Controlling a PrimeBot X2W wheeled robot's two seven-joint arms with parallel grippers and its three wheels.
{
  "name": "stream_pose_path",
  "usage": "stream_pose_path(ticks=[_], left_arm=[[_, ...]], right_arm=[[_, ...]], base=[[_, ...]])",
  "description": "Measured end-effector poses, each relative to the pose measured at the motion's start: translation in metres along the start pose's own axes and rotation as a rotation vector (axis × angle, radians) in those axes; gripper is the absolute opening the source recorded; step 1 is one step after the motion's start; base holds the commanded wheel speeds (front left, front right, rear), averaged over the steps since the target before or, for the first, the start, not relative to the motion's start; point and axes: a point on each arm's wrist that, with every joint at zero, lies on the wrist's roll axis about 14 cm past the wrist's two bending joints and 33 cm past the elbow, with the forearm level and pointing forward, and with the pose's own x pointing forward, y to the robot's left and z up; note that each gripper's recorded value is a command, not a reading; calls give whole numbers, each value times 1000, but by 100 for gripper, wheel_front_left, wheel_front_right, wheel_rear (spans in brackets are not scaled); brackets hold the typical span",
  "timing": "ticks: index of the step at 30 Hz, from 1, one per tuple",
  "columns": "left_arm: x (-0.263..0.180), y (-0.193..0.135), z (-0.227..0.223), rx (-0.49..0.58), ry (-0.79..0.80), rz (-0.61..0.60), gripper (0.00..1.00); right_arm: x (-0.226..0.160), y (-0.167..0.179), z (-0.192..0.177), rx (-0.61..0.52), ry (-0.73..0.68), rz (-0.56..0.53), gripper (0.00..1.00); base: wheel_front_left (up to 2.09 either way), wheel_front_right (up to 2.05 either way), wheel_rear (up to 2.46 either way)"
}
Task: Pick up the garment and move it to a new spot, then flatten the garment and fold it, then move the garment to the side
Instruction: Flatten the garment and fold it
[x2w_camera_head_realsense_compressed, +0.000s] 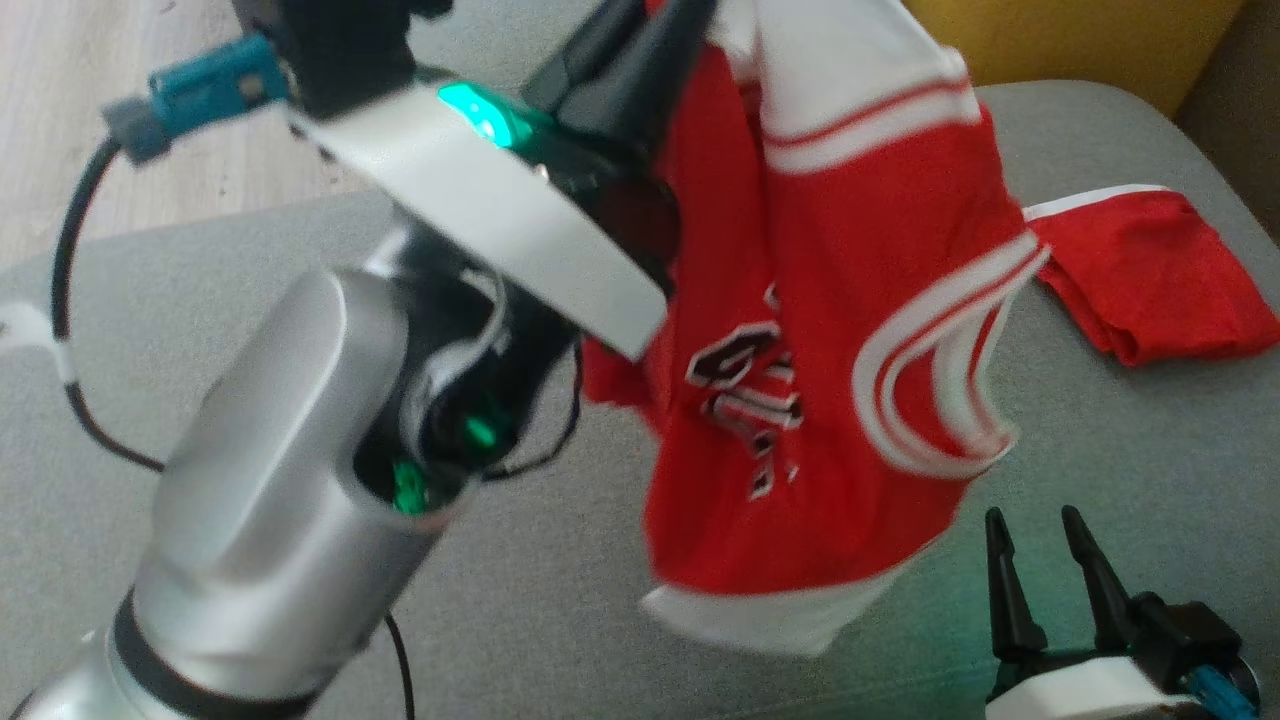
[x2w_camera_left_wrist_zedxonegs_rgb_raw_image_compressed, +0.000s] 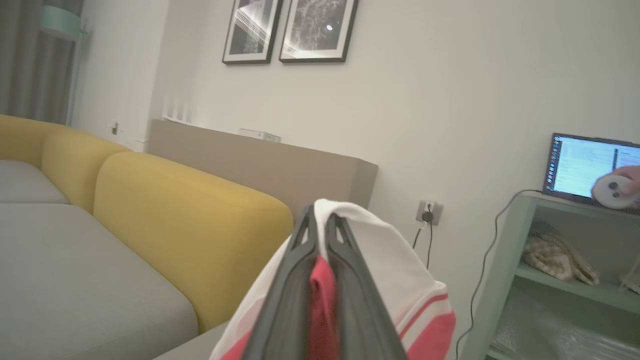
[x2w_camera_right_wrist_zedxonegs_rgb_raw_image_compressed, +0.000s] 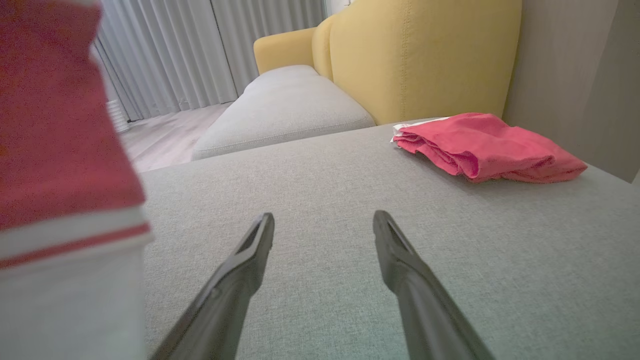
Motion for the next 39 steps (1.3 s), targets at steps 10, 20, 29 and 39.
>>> stream_pose_path(ticks=[10, 20, 29, 39], left_arm=[[1, 29, -61, -75, 183, 57, 2], [-4, 165, -179, -22, 482, 349, 9], [-5, 250, -240, 28, 510, 554, 36], [-6, 266, -220, 83, 414, 583, 100]], right_arm=[[12, 6, -6, -1, 29, 14, 100], [18, -9, -10, 35, 50, -51, 100], [9, -27, -22, 54, 99, -131, 100], [15, -26, -14, 48, 69, -118, 100]], base=[[0, 0, 0], [0, 0, 0], [0, 0, 0], [0, 0, 0]])
